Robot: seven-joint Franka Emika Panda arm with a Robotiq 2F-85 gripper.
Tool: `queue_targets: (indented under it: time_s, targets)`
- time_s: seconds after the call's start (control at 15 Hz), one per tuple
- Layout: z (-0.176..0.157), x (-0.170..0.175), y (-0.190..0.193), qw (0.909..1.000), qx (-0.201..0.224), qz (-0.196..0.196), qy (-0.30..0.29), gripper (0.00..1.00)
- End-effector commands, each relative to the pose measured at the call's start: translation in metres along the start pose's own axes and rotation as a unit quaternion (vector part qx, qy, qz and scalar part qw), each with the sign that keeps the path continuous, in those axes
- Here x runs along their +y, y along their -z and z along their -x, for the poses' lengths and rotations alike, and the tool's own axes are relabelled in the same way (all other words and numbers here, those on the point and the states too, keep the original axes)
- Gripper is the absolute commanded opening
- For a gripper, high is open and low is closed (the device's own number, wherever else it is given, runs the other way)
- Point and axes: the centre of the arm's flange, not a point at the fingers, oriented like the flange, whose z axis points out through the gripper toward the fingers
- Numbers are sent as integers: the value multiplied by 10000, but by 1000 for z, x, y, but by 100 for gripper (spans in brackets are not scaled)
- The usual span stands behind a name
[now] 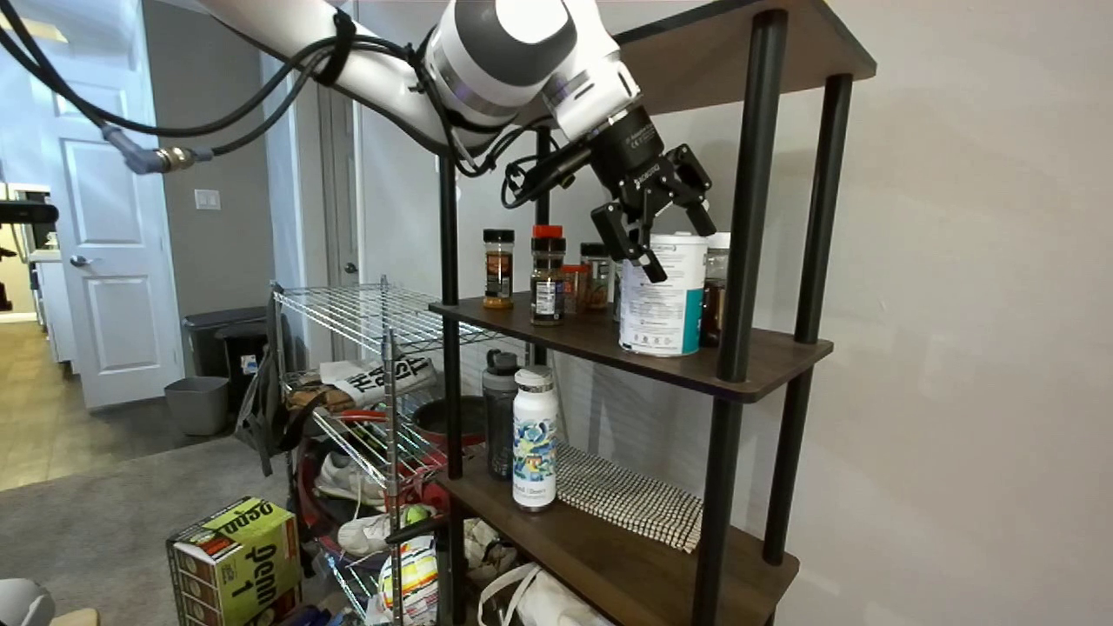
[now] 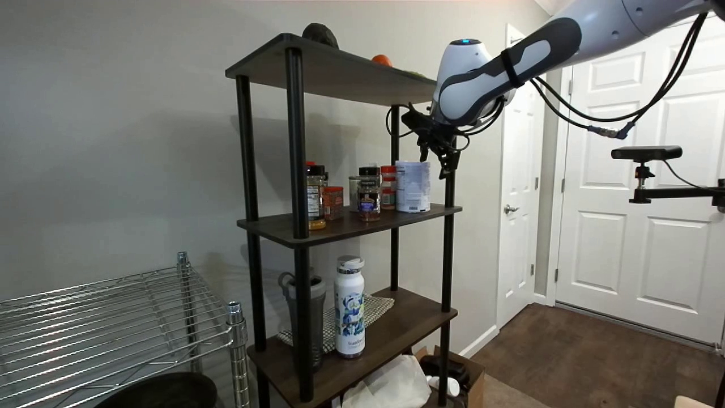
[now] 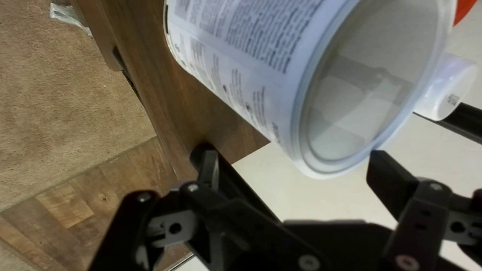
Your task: Move the white container on the second top shelf to the left, then remove the first right bottle from the shelf
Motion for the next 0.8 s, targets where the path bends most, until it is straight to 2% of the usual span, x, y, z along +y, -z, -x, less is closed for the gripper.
queue_targets:
  time_s: [0.0, 0.4, 0.73]
  targets:
    - [3, 1, -3, 9989, -81, 48, -461, 100]
    - [1, -2, -4, 9972, -172, 11, -732, 100]
    - [-11, -7, -2, 9957, -283, -250, -848, 100]
